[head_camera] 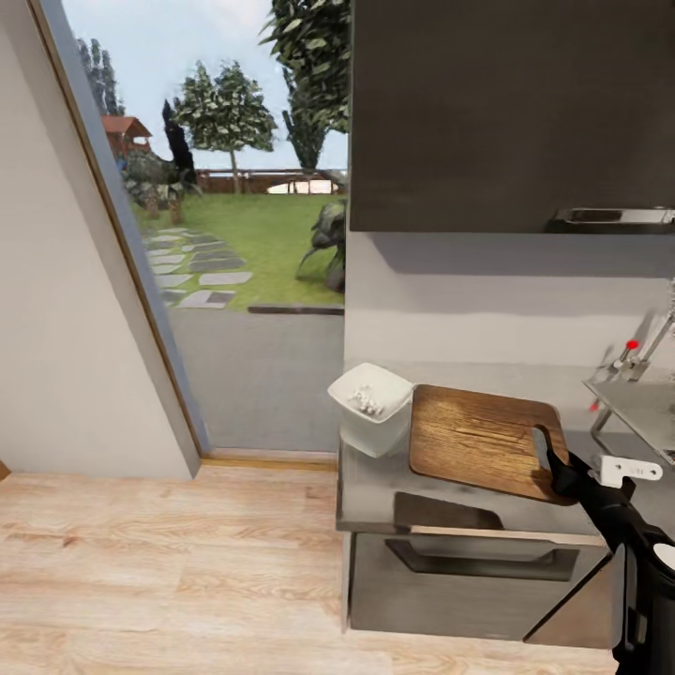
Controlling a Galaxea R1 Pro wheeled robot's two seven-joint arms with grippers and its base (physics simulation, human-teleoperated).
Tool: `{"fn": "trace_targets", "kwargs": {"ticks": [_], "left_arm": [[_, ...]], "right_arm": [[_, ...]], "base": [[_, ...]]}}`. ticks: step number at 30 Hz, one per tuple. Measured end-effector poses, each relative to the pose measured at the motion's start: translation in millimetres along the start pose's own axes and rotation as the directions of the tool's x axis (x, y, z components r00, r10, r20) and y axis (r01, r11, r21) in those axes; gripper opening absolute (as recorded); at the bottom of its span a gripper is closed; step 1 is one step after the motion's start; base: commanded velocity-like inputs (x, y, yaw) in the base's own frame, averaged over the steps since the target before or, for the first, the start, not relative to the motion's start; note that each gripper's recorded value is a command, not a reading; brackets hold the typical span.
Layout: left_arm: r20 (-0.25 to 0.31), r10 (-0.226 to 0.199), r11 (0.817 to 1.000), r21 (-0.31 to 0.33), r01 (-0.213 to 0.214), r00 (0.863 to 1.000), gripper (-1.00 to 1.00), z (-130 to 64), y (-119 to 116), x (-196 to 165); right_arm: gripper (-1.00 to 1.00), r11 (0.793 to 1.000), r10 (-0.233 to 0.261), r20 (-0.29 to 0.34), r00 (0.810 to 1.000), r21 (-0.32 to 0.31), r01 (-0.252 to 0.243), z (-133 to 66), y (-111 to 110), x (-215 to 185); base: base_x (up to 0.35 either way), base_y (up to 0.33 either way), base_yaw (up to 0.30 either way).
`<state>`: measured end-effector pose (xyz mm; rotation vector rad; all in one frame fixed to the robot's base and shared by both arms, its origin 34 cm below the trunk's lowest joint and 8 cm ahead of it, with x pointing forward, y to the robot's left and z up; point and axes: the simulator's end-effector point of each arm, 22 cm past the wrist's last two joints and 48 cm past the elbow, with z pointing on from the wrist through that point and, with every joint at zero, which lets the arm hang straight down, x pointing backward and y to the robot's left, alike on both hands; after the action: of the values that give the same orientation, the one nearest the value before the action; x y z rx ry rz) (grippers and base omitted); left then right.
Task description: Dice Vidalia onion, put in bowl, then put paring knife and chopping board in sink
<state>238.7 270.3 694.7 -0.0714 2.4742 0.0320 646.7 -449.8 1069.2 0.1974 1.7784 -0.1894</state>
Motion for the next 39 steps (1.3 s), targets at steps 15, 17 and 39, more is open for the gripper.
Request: {"fn": "trace_targets", "kwargs": {"ticks": [15, 17, 39], "left_arm": [[-0.001, 0.001, 1.000, 0.001, -0.001, 1.000, 1.00, -0.1, -0.2, 0.3], [-0.002, 0.001, 1.000, 0.001, -0.001, 1.000, 1.00, -0.2, -0.3, 1.0], [-0.005, 0.000, 1.000, 0.000, 0.000, 1.000, 1.00, -0.4, -0.7, 1.8]], "right_arm": [[-1.00, 1.000, -0.001, 0.000, 1.000, 0.000, 0.001, 0.0, -0.2, -0.2], [-1.00, 1.000, 0.000, 0.000, 1.000, 0.000, 0.000, 0.0, -0.1, -0.1], [-1.00, 1.000, -0.001, 0.000, 1.000, 0.001, 0.001, 0.0, -0.4, -0.1]], "base": [[0.103, -0.256, 0.000], [0.025, -0.247, 0.000], [0.008, -0.235, 0.000]]}}
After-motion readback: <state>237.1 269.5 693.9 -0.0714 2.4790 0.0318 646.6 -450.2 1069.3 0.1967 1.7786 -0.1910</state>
